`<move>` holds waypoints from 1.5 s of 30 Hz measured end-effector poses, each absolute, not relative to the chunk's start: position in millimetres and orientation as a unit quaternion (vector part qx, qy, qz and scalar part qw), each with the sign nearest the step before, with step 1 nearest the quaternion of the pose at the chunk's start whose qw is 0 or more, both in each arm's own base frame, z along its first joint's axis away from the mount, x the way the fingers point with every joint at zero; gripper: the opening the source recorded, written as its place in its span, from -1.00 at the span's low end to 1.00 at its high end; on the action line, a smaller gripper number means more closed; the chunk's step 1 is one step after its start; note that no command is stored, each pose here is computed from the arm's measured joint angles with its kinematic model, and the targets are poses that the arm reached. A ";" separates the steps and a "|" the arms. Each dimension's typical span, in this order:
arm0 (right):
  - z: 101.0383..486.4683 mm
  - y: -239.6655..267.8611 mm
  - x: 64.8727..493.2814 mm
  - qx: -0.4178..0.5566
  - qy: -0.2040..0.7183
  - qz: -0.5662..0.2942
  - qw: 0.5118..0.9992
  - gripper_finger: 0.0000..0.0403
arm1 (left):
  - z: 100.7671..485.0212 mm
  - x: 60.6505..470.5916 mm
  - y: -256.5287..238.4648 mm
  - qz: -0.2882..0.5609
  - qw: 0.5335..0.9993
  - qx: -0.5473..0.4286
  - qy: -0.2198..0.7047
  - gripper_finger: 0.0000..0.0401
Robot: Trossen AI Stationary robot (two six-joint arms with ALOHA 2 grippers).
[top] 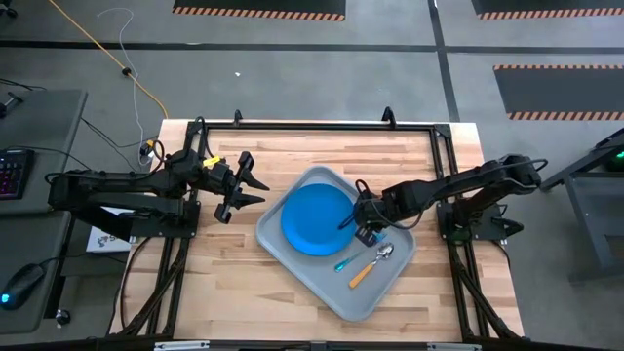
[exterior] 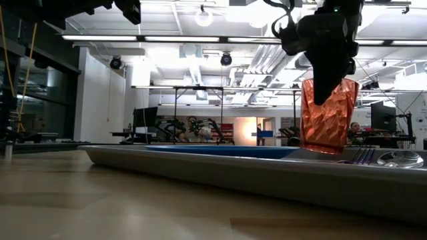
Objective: Pick and place plate/cup/fork/spoon on tray
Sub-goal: Put the orange cup on the middle top of the gray serving tray
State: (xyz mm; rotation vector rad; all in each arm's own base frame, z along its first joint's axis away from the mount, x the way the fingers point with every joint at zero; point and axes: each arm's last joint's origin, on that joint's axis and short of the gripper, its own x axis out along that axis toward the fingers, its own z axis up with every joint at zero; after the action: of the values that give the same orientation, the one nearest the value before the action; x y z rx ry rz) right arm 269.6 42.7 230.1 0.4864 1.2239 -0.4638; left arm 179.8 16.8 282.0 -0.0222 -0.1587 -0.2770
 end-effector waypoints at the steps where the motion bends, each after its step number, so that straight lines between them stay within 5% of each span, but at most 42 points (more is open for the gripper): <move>1: 230.1 42.8 269.6 0.228 0.563 -0.215 0.765 -1.00 | 282.1 179.8 16.8 -0.138 0.987 -0.011 -0.079 -0.38; 45: 223.7 42.9 274.2 0.264 0.548 -0.259 0.751 -1.00 | 282.1 179.8 16.8 -0.138 0.987 -0.012 -0.079 -0.38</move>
State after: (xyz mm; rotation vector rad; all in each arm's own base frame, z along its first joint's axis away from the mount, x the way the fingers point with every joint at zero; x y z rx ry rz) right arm 274.2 42.9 223.7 0.5758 1.1967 -0.5651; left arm 179.8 16.8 282.1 -0.0234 -0.1589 -0.2772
